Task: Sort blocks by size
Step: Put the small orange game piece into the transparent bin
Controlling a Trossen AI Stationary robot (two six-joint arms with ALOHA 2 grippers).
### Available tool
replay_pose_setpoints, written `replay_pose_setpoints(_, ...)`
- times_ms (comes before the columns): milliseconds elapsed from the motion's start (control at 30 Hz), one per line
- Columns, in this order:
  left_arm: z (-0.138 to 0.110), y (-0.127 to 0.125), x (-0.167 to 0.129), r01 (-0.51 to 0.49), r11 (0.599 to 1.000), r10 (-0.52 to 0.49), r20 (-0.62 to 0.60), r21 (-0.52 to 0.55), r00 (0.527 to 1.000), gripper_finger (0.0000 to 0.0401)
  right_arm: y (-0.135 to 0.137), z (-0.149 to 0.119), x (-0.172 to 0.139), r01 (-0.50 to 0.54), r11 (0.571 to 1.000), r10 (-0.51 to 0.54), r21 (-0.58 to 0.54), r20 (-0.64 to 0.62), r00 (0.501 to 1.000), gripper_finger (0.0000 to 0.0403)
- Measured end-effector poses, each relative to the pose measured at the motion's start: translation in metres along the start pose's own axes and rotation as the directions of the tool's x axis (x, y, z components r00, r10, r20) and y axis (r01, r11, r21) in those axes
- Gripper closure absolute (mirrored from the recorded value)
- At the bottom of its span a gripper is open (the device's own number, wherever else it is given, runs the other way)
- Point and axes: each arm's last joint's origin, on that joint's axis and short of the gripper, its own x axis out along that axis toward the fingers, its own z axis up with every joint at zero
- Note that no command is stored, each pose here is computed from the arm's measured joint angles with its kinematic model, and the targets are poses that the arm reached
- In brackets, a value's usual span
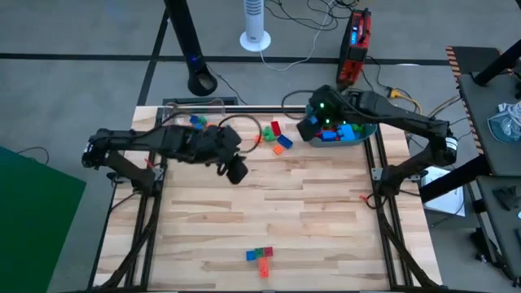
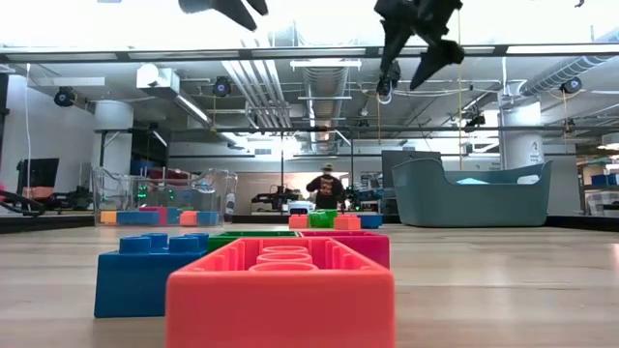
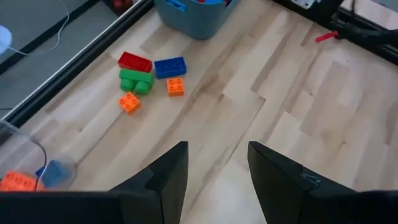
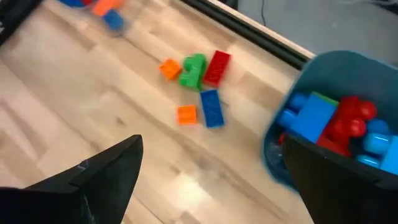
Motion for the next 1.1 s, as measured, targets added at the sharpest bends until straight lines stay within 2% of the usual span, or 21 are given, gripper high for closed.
replay_pose_setpoints(200,0.015,0.02,0.038,-0.007,1.0,0.006,-0.093,-0.01,0.996,0.0248,0.009,-0.01,-0.022,-0.004,1.0,0.004,-0.004,0.07,0.998,0.003)
replay_pose_setpoints(400,0.022,0.042,0.088,-0.022,1.0,0.025,-0.221,0.018,0.975,0.0248,0.003,-0.016,-0.049,-0.026,1.0,0.025,0.003,0.147,0.989,0.003)
replay_pose_setpoints(600,0.024,0.075,0.143,0.002,0.998,-0.025,-0.372,-0.063,0.928,0.0248,-0.004,-0.019,-0.067,-0.032,0.999,0.026,0.027,0.205,0.978,0.003)
replay_pose_setpoints(767,0.018,0.093,0.18,-0.067,0.989,-0.001,-0.451,-0.134,0.892,0.0248,-0.005,-0.02,-0.069,-0.012,1.0,0.009,0.01,0.22,0.975,0.003)
replay_pose_setpoints(900,0.017,0.101,0.2,-0.097,0.984,0.012,-0.48,-0.152,0.877,0.0248,-0.003,-0.021,-0.067,-0.016,1.0,0.014,0.008,0.213,0.977,0.003)
replay_pose_setpoints(1100,0.045,0.101,0.216,-0.118,0.981,0.047,-0.406,-0.152,0.913,0.0248,0.001,-0.018,-0.057,0.045,0.998,-0.037,-0.034,0.212,0.977,0.003)
